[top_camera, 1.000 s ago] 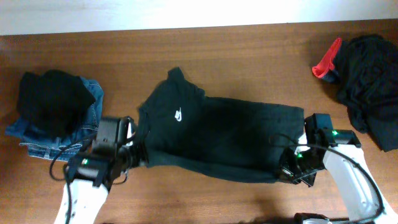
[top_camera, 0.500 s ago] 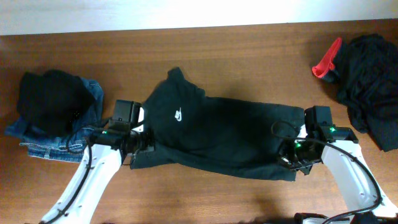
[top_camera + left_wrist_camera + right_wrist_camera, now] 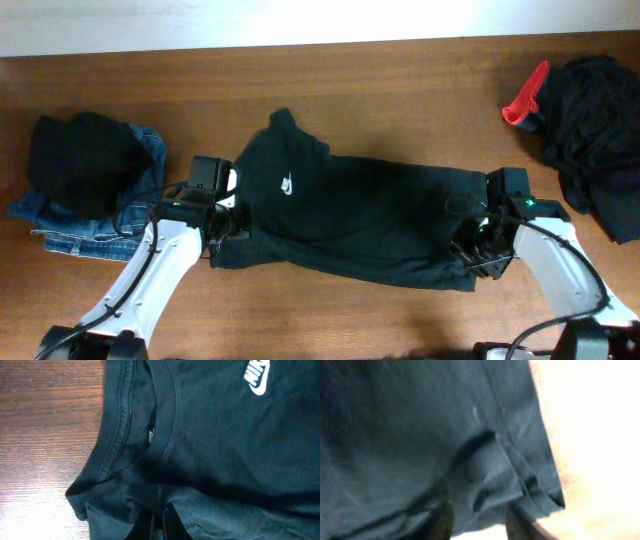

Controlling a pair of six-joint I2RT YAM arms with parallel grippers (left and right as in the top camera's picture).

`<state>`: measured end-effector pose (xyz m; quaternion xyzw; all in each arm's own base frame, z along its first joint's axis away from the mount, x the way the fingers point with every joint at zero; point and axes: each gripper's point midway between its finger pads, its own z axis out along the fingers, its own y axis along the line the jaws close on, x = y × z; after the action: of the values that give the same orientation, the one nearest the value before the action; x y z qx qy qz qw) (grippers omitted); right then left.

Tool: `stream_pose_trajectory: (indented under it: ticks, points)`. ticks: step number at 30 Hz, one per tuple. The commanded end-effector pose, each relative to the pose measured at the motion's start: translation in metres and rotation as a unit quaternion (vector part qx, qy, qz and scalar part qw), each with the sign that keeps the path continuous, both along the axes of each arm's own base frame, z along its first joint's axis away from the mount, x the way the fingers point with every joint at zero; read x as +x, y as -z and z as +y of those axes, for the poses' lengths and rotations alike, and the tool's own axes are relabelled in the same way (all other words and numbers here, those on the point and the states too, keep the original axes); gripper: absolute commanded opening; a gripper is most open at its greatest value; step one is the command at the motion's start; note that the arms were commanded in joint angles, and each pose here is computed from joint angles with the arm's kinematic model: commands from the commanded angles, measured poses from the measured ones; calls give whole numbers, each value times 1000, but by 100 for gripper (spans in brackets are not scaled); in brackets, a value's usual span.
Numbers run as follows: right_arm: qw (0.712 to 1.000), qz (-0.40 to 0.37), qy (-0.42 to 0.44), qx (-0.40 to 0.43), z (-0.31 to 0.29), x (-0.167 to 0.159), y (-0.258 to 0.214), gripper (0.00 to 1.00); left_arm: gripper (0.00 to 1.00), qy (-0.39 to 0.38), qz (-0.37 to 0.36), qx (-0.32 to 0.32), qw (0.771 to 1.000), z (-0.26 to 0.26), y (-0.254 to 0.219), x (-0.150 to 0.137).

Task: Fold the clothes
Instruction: 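Fold the shirt bottom upward toward the collar with both grippers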

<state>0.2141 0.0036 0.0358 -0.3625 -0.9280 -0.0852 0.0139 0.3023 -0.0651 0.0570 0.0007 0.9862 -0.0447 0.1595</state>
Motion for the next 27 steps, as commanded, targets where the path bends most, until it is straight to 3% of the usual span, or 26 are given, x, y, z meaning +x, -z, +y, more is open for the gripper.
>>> stream_pose_trajectory:
  ticks: [1, 4, 11, 20, 23, 27]
  points:
    - [1000, 20, 2, 6, 1, -2, 2, 55, 1, 7, -9, 8, 1000, 1, -3, 8]
    - [999, 29, -7, 42, 13, -6, 2, 67, 1, 7, -12, 8, 1000, 1, -3, 9]
    - [997, 22, -4, 75, 24, -3, 0, 71, 1, 7, -13, 7, 1000, 1, -3, 9]
    - [995, 29, 20, 88, 29, -9, 10, 66, 2, 7, -13, 7, 1000, 1, -3, 9]
    - [996, 20, 25, 88, 29, -7, 17, 62, 1, 7, -12, 8, 1000, 1, -3, 9]
    - [996, 4, 33, 80, 26, -2, 23, 49, 2, 7, -12, 8, 1000, 1, -3, 9]
